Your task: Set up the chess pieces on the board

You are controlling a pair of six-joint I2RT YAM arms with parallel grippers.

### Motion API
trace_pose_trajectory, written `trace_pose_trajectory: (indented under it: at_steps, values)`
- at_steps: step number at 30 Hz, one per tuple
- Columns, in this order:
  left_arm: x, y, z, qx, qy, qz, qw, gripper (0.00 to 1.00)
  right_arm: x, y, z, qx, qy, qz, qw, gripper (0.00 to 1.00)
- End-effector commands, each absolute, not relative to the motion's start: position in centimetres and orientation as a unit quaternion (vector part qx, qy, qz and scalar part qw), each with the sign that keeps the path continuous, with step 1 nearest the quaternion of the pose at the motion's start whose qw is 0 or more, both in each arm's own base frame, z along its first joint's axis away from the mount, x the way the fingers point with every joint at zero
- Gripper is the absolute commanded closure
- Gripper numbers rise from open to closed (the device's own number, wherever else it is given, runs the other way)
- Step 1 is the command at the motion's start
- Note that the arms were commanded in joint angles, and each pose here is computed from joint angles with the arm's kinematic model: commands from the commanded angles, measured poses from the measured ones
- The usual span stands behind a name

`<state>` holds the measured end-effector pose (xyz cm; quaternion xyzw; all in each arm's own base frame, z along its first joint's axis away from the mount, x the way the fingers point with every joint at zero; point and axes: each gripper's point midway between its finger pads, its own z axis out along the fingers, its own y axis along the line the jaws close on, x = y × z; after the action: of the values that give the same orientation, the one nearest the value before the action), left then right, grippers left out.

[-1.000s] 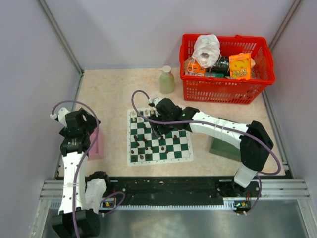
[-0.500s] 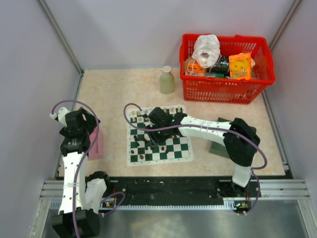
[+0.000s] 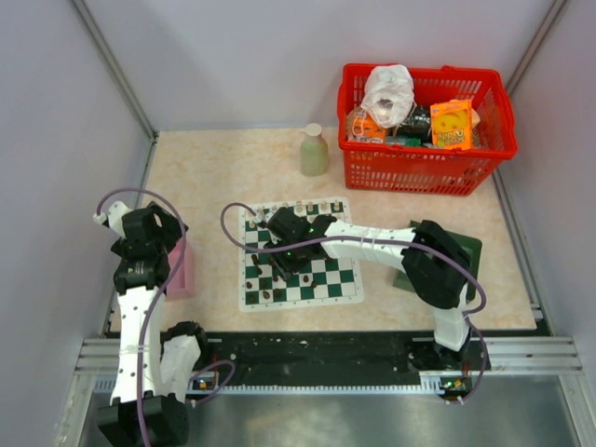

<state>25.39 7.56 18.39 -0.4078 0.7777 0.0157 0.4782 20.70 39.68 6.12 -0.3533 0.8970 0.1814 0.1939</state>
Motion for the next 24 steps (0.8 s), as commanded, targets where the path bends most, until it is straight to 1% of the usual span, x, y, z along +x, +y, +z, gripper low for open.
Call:
trace_pose_trajectory:
  at_steps: [1, 4, 7, 11, 16, 20, 23, 24]
  values:
    - [25.8, 8.2, 19.9, -0.405, 0.762, 0.020, 0.505, 0.01, 21.2, 41.1, 6.8, -0.364, 0.889, 0.188, 0.206, 0.60]
    - [25.8, 8.2, 19.7, -0.405, 0.762, 0.022, 0.504, 0.01, 21.3, 41.3, 6.5, -0.367, 0.888, 0.187, 0.205, 0.61]
    - [25.9, 8.2, 19.6, -0.405, 0.764, 0.023, 0.502, 0.01, 21.5, 41.5, 6.4, -0.367, 0.888, 0.185, 0.207, 0.66]
    - [25.9, 8.2, 19.6, -0.406, 0.763, 0.023, 0.503, 0.01, 21.5, 41.5, 5.8, -0.370, 0.888, 0.183, 0.202, 0.67]
    - [25.9, 8.3, 19.4, -0.406, 0.764, 0.024, 0.500, 0.01, 21.5, 41.5, 5.8, -0.372, 0.887, 0.181, 0.204, 0.81]
    - [25.9, 8.2, 19.3, -0.406, 0.765, 0.023, 0.499, 0.01, 21.7, 41.5, 6.6, -0.370, 0.886, 0.183, 0.212, 0.85]
    - [25.9, 8.3, 19.3, -0.406, 0.766, 0.025, 0.498, 0.01, 22.2, 41.3, 7.5, -0.364, 0.885, 0.180, 0.227, 0.86]
    - [25.9, 8.3, 19.3, -0.406, 0.766, 0.025, 0.498, 0.01, 22.8, 41.1, 7.9, -0.360, 0.885, 0.168, 0.243, 0.87]
